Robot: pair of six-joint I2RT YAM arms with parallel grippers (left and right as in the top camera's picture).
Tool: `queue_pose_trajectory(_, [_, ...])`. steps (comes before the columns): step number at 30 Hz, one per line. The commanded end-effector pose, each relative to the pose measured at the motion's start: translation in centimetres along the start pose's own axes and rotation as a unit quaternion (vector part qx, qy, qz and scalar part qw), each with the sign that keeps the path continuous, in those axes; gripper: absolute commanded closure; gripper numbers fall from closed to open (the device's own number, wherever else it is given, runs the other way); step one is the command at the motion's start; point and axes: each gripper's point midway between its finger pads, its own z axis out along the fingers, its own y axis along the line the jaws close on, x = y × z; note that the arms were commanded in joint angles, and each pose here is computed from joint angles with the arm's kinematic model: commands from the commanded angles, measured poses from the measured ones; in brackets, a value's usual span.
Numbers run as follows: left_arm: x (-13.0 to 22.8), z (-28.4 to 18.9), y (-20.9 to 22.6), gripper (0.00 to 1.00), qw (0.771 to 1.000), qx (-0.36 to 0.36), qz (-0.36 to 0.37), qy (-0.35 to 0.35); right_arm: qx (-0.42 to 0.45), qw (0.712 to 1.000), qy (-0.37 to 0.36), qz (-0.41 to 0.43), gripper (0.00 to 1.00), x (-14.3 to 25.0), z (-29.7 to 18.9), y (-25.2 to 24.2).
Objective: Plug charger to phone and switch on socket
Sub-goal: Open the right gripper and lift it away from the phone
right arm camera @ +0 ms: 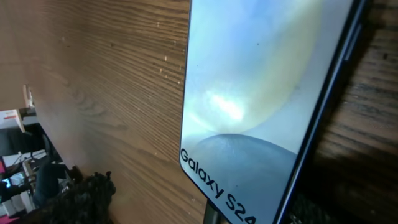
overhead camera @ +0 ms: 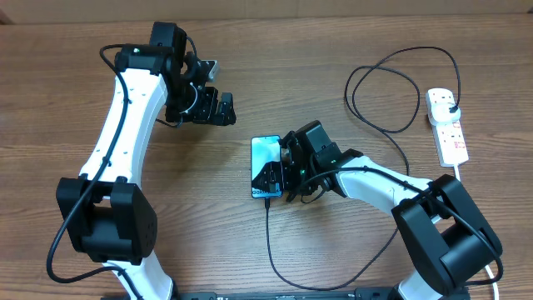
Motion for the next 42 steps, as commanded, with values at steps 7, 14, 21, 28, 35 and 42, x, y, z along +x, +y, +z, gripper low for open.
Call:
queue_pose_trajectory(7, [-0.7,-1.2,-0.4,0.01,1.000,-0.006,0.006,-0.019,0.060,0.998,-0.007,0.012,0.06,0.3,0.6,-3.1])
queue_pose_trajectory(14, [-0.7,-1.2,-0.4,0.00,1.000,-0.006,0.006,-0.020,0.060,0.998,-0.007,0.012,0.00,0.3,0.6,-3.1])
queue_pose_trajectory(21, [-0.7,-1.2,-0.4,0.00,1.000,-0.006,0.007,-0.020,0.060,0.998,-0.008,0.012,0.00,0.3,0.6,-3.1])
queue_pose_trajectory(28, [-0.7,-1.2,-0.4,0.01,1.000,-0.006,0.007,-0.020,0.060,0.998,-0.008,0.012,0.00,0.3,0.6,-3.1])
queue_pose_trajectory(35, [-0.7,-1.2,-0.4,0.01,1.000,-0.006,0.007,-0.020,0.097,0.993,-0.032,0.053,0.00,-0.4,0.4,-4.4])
queue_pose_trajectory(42, [-0.7,-1.2,-0.4,0.00,1.000,-0.006,0.006,-0.019,0.096,0.994,-0.032,0.051,0.00,-0.4,0.4,-4.4])
